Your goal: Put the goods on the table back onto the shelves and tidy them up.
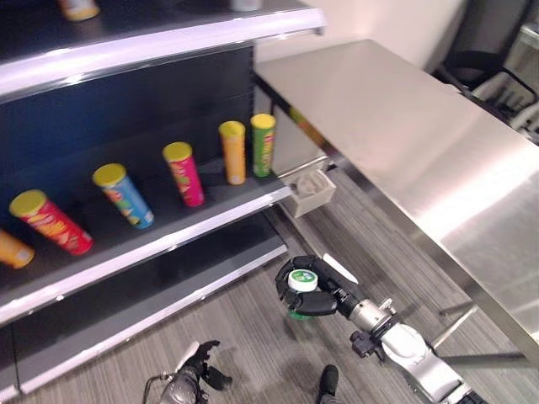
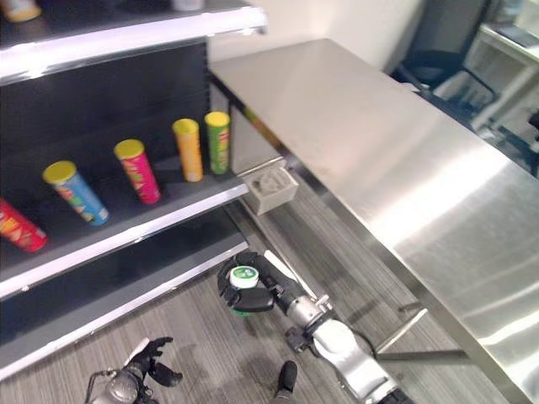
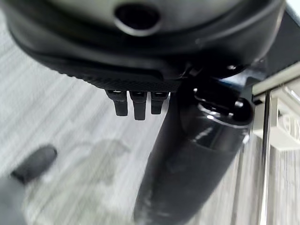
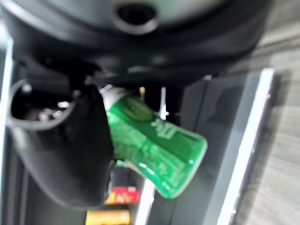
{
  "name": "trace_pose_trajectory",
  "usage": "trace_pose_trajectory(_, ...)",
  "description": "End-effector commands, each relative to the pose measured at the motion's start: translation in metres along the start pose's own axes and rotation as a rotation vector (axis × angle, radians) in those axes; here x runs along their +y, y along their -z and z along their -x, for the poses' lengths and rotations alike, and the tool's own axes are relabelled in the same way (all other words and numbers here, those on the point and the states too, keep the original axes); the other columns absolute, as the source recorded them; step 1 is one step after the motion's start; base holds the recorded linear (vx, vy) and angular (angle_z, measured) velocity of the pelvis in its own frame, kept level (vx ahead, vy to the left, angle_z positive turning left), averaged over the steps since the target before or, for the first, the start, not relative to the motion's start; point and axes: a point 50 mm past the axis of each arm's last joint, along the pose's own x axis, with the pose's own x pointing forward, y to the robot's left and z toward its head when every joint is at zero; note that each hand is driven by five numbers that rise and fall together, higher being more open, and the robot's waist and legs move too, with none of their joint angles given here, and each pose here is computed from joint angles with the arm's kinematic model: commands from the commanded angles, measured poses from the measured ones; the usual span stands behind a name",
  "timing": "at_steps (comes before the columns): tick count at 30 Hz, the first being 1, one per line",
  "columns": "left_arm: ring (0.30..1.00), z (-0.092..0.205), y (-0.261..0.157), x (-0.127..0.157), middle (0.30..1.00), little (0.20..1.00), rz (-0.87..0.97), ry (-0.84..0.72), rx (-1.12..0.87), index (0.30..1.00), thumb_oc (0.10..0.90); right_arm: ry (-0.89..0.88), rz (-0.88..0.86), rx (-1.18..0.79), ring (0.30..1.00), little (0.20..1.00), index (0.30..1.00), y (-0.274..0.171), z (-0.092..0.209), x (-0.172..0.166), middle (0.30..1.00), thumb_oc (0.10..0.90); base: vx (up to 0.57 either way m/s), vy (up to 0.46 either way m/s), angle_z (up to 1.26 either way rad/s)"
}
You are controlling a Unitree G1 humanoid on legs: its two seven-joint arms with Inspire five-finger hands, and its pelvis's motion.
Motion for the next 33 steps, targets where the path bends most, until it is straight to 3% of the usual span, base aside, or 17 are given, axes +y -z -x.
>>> trace_pose_trajectory(1, 0.9, -0.005, -0.01, 0.021, 0.9, 0.9, -0.036, -0.067, -0.05, 0.9, 0.8, 0.071, 0.09, -0.327, 0.3, 0.3, 0.3, -0.061, -0.017, -0.014, 0.3, 0.4, -0.05, 0.399, 0.07)
trace_pose_trajectory(5, 0.9, -0.005, -0.008, 0.027, 0.9, 0.9, -0.015, -0.091, -0.042, 0.9, 0.8, 0.074, 0.079, -0.308, 0.3, 0.3, 0.3, -0.055, -0.019, -0.011, 0.3, 0.4, 0.03, 0.243, 0.17)
trace_pose_trajectory(13, 0.9, 0.006, 0.028, 0.006, 0.9, 0.9, 0.016, 0.005, 0.093, 0.9, 0.8, 0.095, 0.102, -0.275, 0.3, 0.3, 0.3, -0.05, 0.006, -0.019, 0.3, 0.4, 0.09, 0.249, 0.23)
trace_pose_trajectory(21, 0.9, 0.005, 0.008, -0.018, 0.9, 0.9, -0.068, 0.103, -0.012, 0.9, 0.8, 0.132, 0.193, -0.209, 0.3, 0.3, 0.3, -0.043, 0.016, -0.032, 0.3, 0.4, 0.17, -0.013, 0.35)
trace_pose_trajectory(33, 0.9, 0.008, 0.015, -0.03, 0.9, 0.9, 0.096, 0.064, 0.075, 0.9, 0.8, 0.2, 0.21, -0.133, 0.3, 0.3, 0.3, -0.03, 0.022, -0.03, 0.3, 0.4, 0.11, 0.001, 0.36)
